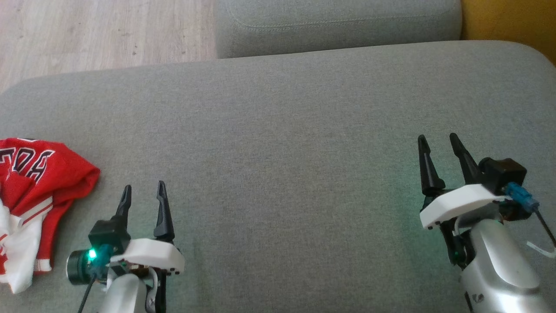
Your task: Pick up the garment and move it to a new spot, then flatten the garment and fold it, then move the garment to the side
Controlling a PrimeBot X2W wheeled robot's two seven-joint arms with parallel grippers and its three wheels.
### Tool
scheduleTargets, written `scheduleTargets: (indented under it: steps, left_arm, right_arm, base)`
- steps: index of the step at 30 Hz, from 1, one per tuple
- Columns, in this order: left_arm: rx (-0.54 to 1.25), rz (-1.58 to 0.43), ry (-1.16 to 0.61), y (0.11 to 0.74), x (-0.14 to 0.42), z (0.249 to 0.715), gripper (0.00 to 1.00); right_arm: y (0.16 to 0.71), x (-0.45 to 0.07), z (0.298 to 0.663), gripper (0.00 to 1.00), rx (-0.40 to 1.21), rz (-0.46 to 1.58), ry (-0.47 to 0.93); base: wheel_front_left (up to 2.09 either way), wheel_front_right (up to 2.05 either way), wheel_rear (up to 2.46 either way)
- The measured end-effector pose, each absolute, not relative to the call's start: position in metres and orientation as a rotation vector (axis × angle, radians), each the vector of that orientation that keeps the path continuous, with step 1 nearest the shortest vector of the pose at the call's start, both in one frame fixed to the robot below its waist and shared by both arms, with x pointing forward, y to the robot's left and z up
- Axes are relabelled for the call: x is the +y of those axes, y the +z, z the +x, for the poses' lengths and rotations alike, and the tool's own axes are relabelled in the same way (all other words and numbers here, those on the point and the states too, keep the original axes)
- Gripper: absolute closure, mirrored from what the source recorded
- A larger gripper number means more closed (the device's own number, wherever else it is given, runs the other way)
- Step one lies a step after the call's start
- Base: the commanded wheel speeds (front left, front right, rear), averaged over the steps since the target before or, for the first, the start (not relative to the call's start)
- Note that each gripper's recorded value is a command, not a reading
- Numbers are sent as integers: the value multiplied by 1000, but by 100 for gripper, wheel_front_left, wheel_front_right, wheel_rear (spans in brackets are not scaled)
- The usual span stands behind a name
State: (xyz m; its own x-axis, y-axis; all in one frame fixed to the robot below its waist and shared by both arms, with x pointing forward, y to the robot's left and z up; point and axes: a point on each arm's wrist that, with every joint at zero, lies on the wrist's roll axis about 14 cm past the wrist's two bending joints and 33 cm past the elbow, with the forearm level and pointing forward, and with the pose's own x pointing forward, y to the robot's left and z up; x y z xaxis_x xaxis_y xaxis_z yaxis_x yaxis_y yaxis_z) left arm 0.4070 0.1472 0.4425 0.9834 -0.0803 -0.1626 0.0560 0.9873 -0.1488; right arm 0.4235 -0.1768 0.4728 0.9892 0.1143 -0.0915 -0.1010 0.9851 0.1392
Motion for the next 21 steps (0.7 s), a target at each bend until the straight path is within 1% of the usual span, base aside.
scheduleTargets:
  steps: [10, 21]
  left_arm:
    - [148, -48, -64, 443, 151, 406, 0]
    - [147, -75, -14, 443, 162, 407, 0]
  right_arm:
    - [463, -174, 420, 0, 118, 22, 136]
    - [460, -183, 418, 0, 124, 55, 90]
  base:
    - [0, 0, 0]
    - [0, 0, 0]
